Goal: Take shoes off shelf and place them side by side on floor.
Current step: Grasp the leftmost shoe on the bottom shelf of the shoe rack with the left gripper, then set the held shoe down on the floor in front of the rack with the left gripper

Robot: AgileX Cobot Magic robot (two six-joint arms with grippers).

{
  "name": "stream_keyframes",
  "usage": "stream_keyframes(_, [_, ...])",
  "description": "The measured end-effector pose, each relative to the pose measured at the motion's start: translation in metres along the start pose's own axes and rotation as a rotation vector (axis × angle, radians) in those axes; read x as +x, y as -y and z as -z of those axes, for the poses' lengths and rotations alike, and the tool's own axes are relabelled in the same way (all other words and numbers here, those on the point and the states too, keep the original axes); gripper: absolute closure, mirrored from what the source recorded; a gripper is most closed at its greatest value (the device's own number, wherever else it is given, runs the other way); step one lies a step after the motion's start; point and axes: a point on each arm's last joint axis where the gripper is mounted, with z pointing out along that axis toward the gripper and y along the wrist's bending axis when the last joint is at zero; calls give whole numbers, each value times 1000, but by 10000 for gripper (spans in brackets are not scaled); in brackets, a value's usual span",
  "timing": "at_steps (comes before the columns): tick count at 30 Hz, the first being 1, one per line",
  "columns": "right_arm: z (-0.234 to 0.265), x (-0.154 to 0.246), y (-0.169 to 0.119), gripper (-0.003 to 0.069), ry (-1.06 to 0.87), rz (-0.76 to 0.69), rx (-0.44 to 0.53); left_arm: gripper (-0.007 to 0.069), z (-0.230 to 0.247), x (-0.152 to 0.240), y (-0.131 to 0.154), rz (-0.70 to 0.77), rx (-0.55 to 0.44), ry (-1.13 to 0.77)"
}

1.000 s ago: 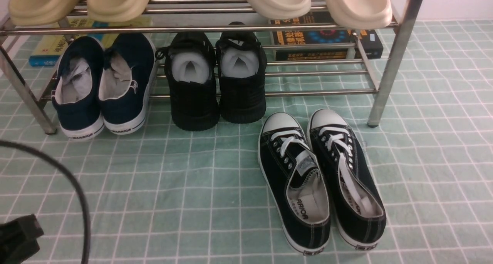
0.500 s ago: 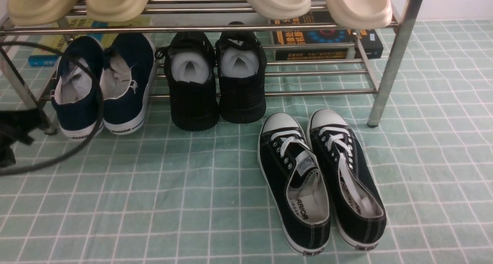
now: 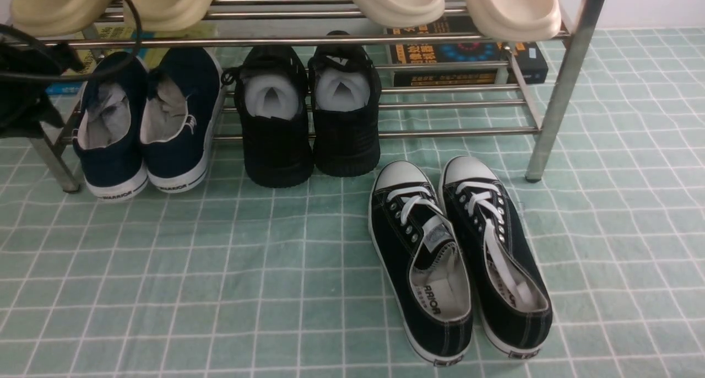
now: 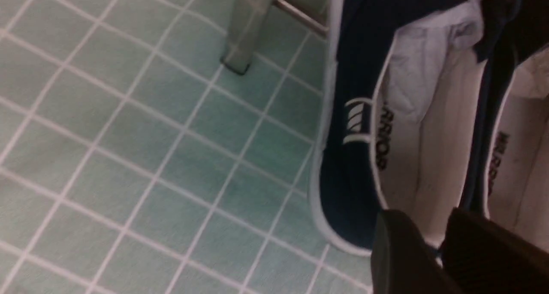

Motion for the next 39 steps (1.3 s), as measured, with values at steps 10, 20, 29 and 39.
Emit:
stream_keyframes(10, [0,0,0,421,0,0,0,253,-59,-2,-1,0,6,16])
stream_keyframes(20, [0,0,0,421,0,0,0,472,-91,7,-7,-11,-28,-41])
stream_keyframes(29, [0,0,0,421,0,0,0,587,-12,11,-19,-136,-194,-140])
stream_keyframes(39, [0,0,0,421,0,0,0,587,57,55,-44,-167,-293,-195])
